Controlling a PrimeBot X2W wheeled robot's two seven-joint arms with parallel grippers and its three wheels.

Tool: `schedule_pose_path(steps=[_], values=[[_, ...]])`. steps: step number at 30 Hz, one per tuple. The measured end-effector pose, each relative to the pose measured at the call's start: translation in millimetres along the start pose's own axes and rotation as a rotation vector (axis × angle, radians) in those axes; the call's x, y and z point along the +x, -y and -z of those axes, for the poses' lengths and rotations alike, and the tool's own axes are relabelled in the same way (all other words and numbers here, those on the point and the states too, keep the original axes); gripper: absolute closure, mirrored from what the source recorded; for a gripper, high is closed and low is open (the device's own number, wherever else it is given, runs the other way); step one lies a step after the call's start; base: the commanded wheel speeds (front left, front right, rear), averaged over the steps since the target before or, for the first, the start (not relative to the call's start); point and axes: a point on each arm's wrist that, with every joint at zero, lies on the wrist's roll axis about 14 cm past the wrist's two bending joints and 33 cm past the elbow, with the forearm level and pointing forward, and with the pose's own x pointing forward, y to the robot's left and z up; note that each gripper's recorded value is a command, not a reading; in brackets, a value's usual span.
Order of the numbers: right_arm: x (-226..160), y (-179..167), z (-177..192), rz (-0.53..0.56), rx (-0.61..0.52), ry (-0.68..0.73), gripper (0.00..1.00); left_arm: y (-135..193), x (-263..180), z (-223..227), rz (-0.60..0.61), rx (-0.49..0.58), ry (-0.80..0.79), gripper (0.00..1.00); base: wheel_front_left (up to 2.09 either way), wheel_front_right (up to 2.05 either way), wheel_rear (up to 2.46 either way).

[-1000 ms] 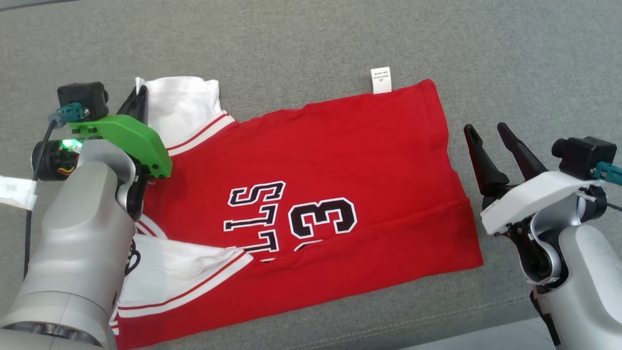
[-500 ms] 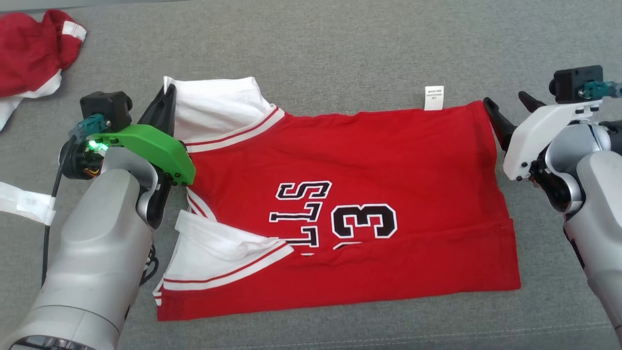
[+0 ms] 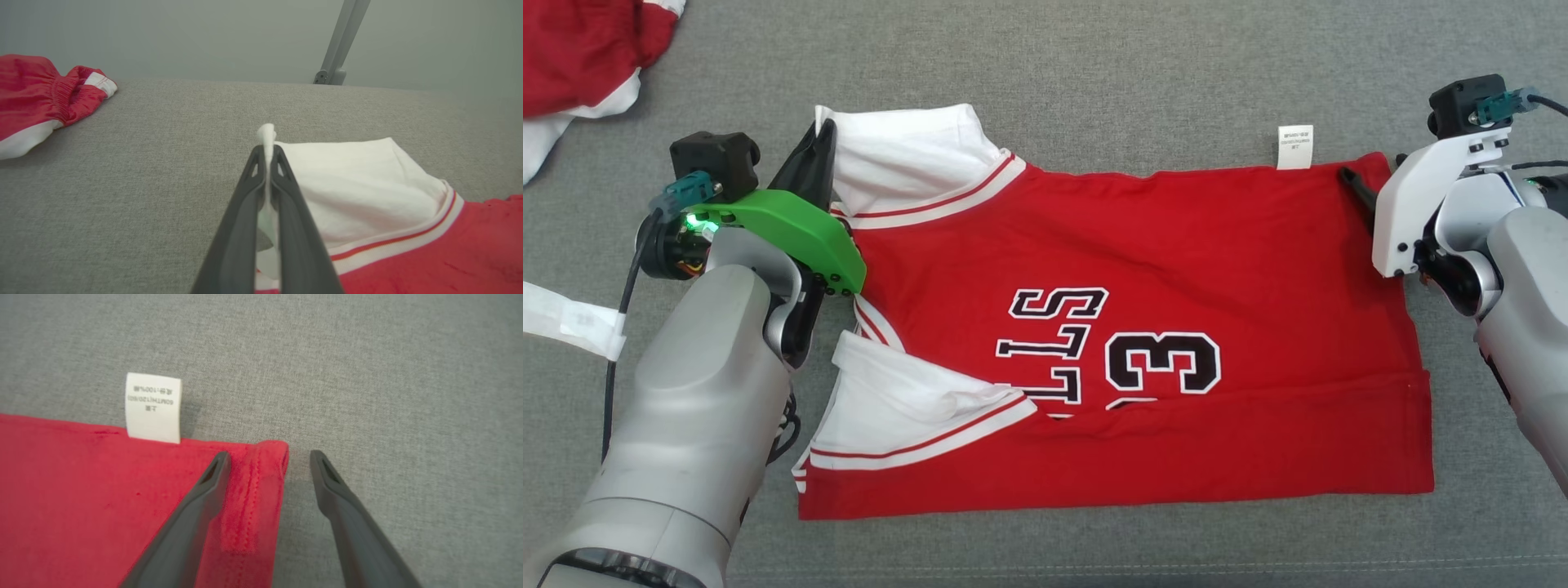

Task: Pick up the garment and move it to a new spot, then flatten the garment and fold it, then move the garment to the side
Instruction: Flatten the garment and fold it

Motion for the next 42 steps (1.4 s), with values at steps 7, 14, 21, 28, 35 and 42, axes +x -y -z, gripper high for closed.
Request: schedule_pose_path(steps=[7, 14, 21, 28, 35, 42], values=[[13, 1, 7, -0.002, -0.022, -0.045, 0.00, -4, 3, 5, -0.005, 0.003, -0.014, 1.00, 0.00, 0.00, 0.00], [20, -4, 8, -0.014, -0.056, -0.067, 0.74, -6, 3, 9, -0.008, 0.007, -0.025, 1.00, 0.00, 0.00, 0.00], [16, -3, 3, -0.005, -0.076, -0.045, 1.00, -3, 3, 5, -0.002, 0.000, -0.017, 1.00, 0.00, 0.00, 0.00], [4, -8, -20, -0.021, -0.061, 0.063, 1.00, 5, 0, -10, 0.022, -0.003, 0.023, 1.00, 0.00, 0.00, 0.00], [-20, -14, -32, -0.063, -0.053, 0.172, 1.00, 11, -14, -30, 0.050, -0.024, 0.099, 1.00, 0.00, 0.00, 0.00], [-53, -25, -29, -0.119, -0.014, 0.275, 1.00, 14, -46, -27, 0.064, -0.053, 0.139, 1.00, 0.00, 0.00, 0.00]])
